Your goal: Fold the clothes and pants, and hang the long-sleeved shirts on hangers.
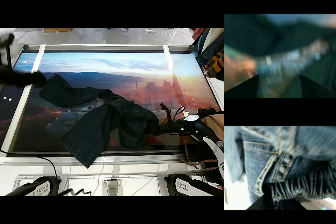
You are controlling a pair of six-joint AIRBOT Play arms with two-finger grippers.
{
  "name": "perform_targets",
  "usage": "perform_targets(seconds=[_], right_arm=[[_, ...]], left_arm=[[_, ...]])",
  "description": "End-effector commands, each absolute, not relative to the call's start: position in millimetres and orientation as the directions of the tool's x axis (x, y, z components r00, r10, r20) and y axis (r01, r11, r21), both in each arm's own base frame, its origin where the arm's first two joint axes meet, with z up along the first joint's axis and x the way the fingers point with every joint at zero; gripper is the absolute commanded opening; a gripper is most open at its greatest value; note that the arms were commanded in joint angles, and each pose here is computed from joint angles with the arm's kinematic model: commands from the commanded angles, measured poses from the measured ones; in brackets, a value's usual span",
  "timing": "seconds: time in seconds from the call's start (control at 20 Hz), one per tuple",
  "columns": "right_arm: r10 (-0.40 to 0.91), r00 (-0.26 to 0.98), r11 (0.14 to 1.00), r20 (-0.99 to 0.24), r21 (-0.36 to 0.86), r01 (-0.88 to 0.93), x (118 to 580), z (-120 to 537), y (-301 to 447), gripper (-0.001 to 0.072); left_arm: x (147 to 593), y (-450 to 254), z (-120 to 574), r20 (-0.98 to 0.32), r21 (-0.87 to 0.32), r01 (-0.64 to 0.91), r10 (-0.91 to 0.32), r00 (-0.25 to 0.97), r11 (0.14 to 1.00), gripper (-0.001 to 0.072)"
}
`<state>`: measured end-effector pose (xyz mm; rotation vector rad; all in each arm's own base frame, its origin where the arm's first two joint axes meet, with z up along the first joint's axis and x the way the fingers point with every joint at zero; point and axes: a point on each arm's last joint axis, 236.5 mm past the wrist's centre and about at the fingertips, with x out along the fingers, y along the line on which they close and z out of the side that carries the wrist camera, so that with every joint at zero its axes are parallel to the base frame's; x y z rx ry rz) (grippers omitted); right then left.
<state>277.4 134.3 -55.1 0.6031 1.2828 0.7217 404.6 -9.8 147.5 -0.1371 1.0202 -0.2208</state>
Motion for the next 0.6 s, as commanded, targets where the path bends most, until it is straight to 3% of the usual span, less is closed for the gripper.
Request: perform_targets(seconds=[0.0, 0.2, 0.3, 0.35, 0.55], right_arm=[[0.746, 0.218, 0.663, -0.629, 0.731, -0.161, 296, -45, 131, 0.0033], [0.725, 0.250, 0.684, -0.642, 0.713, -0.154, 303, -48, 125, 0.0033], [0.719, 0.259, 0.690, -0.645, 0.708, -0.152, 305, -49, 124, 0.0034], [0.719, 0.259, 0.690, -0.645, 0.708, -0.152, 305, -49, 124, 0.0033], [0.719, 0.259, 0.690, -0.645, 0.708, -0.152, 305, -49, 124, 0.0033]], left_arm=[[346, -38, 82, -0.819, -0.490, 0.074, -0.488, 0.302, 0.868, 0.0461], [249, -85, -2, -0.819, -0.572, 0.001, -0.572, 0.040, 0.820, 0.0480], [201, -101, -37, -0.798, -0.592, -0.055, -0.594, -0.100, 0.804, 0.0572], [180, -107, -50, -0.784, -0.596, -0.080, -0.601, -0.158, 0.799, 0.0583], [129, -126, -72, -0.745, -0.604, -0.068, -0.593, -0.304, 0.794, 0.0582]])
